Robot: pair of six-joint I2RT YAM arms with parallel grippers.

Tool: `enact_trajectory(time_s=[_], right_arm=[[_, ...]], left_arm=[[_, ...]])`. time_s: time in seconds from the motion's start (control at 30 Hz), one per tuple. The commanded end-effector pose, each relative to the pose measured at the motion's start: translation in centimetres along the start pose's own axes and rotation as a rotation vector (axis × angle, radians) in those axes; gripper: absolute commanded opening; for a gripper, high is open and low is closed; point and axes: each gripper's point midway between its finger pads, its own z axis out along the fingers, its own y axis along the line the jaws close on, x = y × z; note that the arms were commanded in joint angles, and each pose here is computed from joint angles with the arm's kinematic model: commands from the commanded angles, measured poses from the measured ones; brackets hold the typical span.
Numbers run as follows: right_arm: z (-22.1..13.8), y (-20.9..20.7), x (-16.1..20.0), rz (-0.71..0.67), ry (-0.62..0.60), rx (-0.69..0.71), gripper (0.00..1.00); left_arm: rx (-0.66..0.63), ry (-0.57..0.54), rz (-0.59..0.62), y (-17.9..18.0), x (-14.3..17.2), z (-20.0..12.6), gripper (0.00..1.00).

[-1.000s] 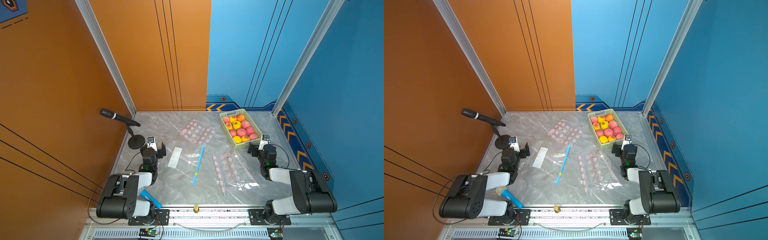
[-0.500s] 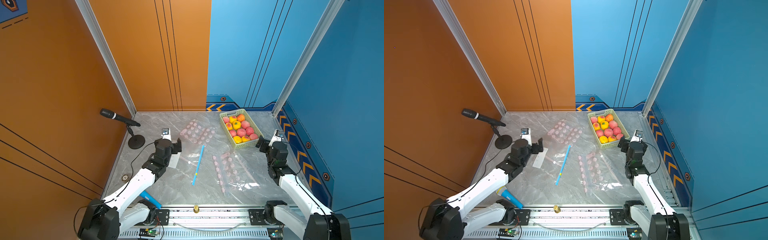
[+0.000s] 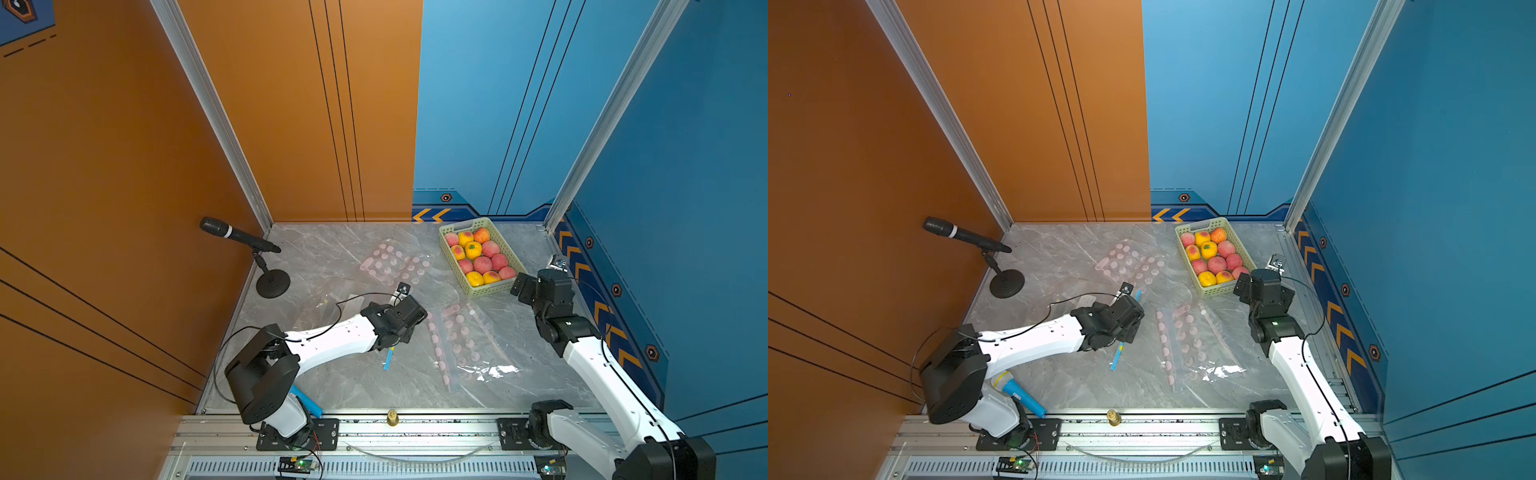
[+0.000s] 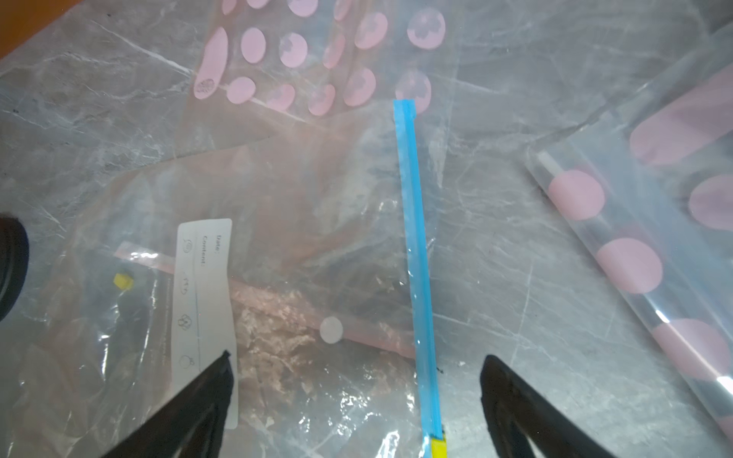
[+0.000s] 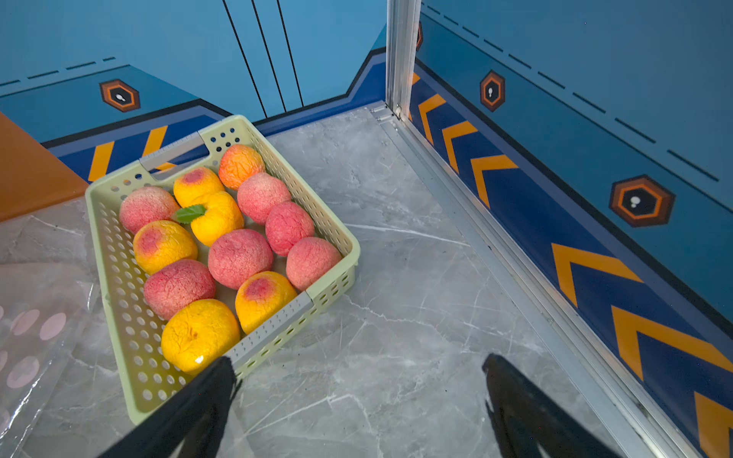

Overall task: Place the peach in a zip-top bag and seal the zipper
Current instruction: Pick up the zipper food storage bag at the center of the board.

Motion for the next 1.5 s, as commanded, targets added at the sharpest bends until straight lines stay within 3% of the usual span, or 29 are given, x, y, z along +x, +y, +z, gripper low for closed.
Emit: enact_trajectory(time_s=[0.0,0.1,0.23,0.43,0.73,1.1,1.23,1.47], right_arm=[[-0.1,-0.5,0.6,0.023,0.037,0.041,1.00],[0.0,-0.1,0.7,0.025,0.043,0.030,1.00],[-0.1,0.3,0.9,0.016,0.053,0.018,1.00],[-0.3,0.7,1.0,0.008,0.057,0.002,1.00],[-0.2,1.7,0.9,0.007,0.057,-0.022,1.00],[-0.7,3.3,0.3,-0.029,0.055,-0.057,1.00],[-1.3,4.0,0.3,-0.044,0.071,-0.076,1.00],[-2.2,7.3,2.6,0.039,0.186,-0.226,1.00]], left_arm=[[-0.014,0.100,0.023,-0.7,1.7,0.2,1.00],[-0.003,0.138,0.030,-1.6,1.9,1.1,0.94],[-0.014,0.186,0.068,-2.4,2.3,2.4,0.93],[-0.056,0.220,0.054,-1.4,2.5,3.9,0.88],[-0.063,0.261,0.075,-1.6,2.9,5.7,0.66],[0.023,0.320,0.047,-3.1,4.9,6.5,0.16],[0.042,0.291,0.041,-3.3,4.1,5.5,0.02],[0.118,0.150,-0.025,-2.4,-0.4,1.1,0.00]])
